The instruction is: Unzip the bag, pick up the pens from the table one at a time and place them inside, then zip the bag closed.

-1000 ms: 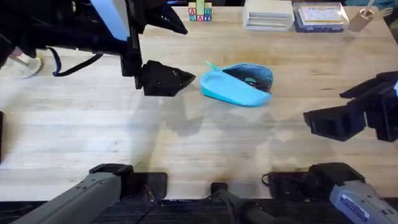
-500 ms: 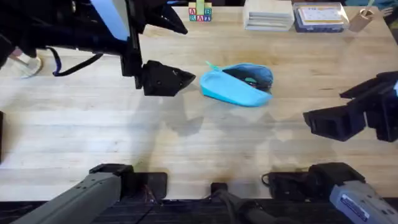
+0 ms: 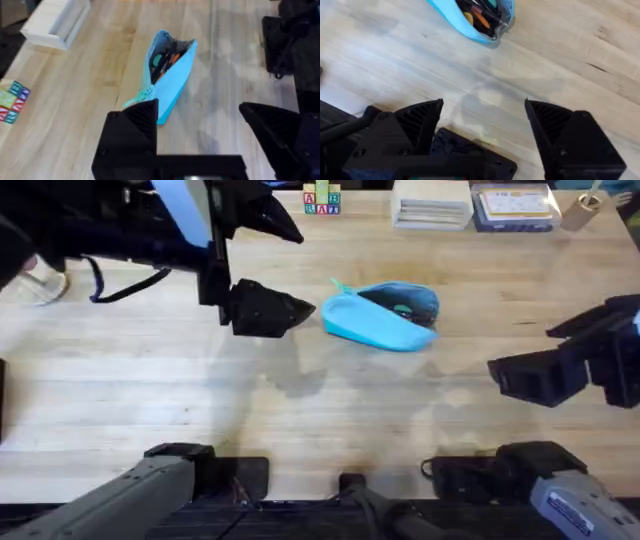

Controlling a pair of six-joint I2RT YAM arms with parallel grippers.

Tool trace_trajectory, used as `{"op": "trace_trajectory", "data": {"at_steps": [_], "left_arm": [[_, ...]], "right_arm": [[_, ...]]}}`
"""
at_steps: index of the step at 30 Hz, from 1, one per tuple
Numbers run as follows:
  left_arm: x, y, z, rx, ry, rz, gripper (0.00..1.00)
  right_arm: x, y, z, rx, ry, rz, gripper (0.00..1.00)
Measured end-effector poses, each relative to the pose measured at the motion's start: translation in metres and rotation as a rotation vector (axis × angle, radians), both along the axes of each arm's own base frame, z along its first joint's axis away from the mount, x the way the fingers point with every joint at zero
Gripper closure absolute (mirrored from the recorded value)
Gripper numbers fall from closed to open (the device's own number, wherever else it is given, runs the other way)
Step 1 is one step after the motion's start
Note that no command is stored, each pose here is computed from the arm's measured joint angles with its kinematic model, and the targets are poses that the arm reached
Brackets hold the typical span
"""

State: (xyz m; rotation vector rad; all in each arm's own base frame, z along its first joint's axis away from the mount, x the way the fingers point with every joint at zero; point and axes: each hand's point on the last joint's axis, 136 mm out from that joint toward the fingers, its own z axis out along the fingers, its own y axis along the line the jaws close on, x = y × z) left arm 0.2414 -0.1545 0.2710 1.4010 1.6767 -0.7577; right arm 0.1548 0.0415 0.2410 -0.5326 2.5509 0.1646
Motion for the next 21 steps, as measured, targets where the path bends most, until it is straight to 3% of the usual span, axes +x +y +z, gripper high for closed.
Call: {"op": "trace_trajectory", "data": {"at_steps": [6,13,21], "left_arm": [[0.011,0.001,-0.022,-0.058,0.071,-0.069,0.009],[0.023,0.013,-0.037,-0.073,0.072,-0.073,0.009],[0.036,0.015,-0.061,-0.071,0.088,-0.106,0.009]], "right_arm": [[0.000,0.000,0.000,0.000,0.000,0.000,0.003],[0.000,0.000,0.000,0.000,0.000,0.000,0.003],[0.000,0.000,0.000,0.000,0.000,0.000,0.003]]}}
